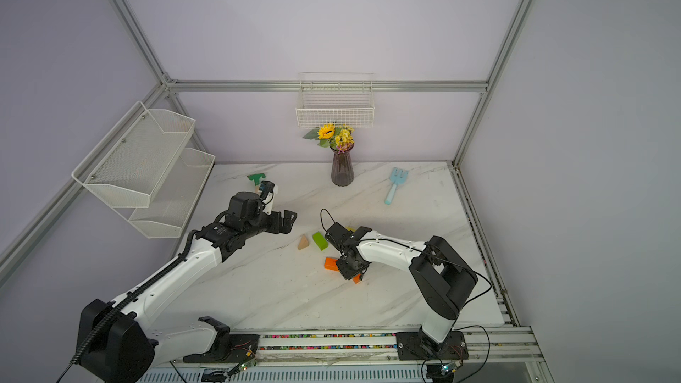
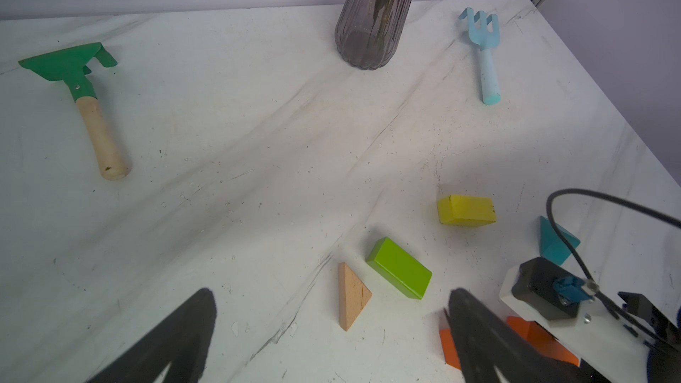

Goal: Assemble a piece of candy with building blocks
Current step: Pick up the building block from the center of the board.

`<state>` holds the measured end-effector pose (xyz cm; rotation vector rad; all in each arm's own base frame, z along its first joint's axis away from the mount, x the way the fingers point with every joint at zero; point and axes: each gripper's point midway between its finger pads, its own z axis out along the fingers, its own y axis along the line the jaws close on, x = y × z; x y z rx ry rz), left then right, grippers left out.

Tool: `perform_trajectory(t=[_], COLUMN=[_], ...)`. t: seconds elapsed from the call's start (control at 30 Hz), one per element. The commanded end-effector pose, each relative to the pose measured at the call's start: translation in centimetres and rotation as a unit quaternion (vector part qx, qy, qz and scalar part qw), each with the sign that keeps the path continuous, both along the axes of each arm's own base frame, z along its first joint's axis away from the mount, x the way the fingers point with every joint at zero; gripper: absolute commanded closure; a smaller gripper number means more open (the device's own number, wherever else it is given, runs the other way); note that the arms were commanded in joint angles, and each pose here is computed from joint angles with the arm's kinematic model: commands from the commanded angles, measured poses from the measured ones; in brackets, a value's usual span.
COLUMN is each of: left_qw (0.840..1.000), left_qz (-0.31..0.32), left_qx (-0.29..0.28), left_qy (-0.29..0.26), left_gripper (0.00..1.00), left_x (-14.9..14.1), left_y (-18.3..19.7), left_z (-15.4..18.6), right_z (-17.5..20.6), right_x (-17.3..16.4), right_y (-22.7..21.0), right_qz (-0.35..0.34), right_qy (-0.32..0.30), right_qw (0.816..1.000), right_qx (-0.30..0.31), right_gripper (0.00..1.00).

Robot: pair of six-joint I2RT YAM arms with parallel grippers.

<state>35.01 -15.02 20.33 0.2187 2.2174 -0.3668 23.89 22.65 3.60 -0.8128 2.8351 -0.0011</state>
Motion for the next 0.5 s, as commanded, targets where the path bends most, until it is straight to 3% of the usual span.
perform_trajectory(t=[0.0, 0.1, 0.23, 0.47], left_qw=[0.999, 0.999, 0.999, 0.999], left_qz=[0.004, 0.003, 0.000, 0.005], left_qx=[-0.025, -0.025, -0.026, -0.030], left_qy=[-0.023, -0.022, -0.021, -0.022], left_gripper=[0.01, 0.01, 0.01, 0.01], left_x=[0.4, 0.5, 0.4, -0.1], left_y=[-0.1, -0.1, -0.2, 0.2], left_z=[1.5, 1.6, 1.7, 1.8], right_z=[2.7, 6.3, 9.9, 9.3], right_x=[2.2, 4.7, 7.5, 12.0], right_y=[-0.2, 1.1, 3.1, 4.5], right_qz=[-0.010, 0.007, 0.037, 0.125], right_qy=[-0.059, -0.112, -0.150, -0.188], right_qw=[0.998, 0.994, 0.988, 0.974], right_qx=[-0.015, -0.002, 0.028, -0.013], right_gripper=[0.81, 0.94, 0.98, 0.99])
